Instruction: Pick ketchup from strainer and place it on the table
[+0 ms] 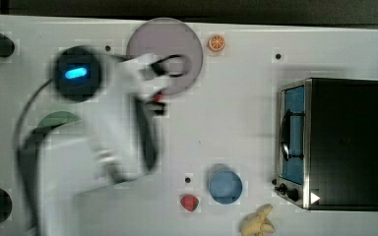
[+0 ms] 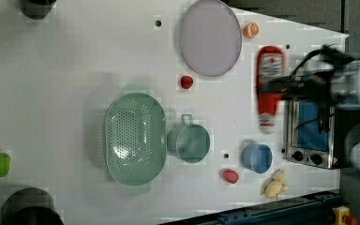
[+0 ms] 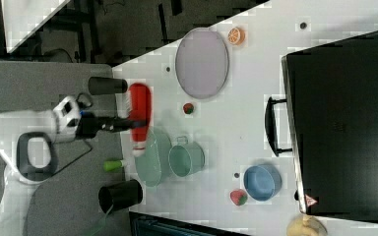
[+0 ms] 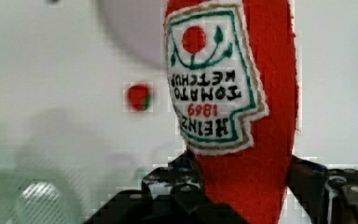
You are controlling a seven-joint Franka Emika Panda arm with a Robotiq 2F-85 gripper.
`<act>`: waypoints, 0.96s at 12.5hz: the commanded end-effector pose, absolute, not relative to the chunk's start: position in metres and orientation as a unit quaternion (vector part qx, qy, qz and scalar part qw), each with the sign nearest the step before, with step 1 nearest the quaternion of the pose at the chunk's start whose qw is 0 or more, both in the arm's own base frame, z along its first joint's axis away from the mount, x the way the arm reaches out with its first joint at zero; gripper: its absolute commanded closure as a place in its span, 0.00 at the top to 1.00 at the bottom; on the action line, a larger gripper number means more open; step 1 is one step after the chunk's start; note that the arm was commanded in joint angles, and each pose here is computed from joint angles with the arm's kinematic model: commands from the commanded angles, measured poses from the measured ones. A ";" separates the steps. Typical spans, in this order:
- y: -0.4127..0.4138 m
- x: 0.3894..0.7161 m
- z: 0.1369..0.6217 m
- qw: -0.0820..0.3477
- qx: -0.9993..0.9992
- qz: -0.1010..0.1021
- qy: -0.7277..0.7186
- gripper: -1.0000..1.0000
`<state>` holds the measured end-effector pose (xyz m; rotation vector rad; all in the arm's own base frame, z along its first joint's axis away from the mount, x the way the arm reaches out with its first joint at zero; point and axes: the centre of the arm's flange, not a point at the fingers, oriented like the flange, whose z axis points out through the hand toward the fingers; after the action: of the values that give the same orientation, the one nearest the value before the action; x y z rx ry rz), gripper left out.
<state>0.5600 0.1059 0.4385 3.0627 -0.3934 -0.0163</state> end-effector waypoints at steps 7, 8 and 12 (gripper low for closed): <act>-0.057 0.543 0.388 0.035 0.985 -0.049 -0.163 0.56; -0.059 0.537 0.374 0.035 0.984 -0.054 -0.165 0.56; -0.052 0.508 0.305 0.028 0.986 -0.044 -0.160 0.56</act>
<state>0.5037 -0.0752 0.3044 3.0105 -0.6174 -0.1753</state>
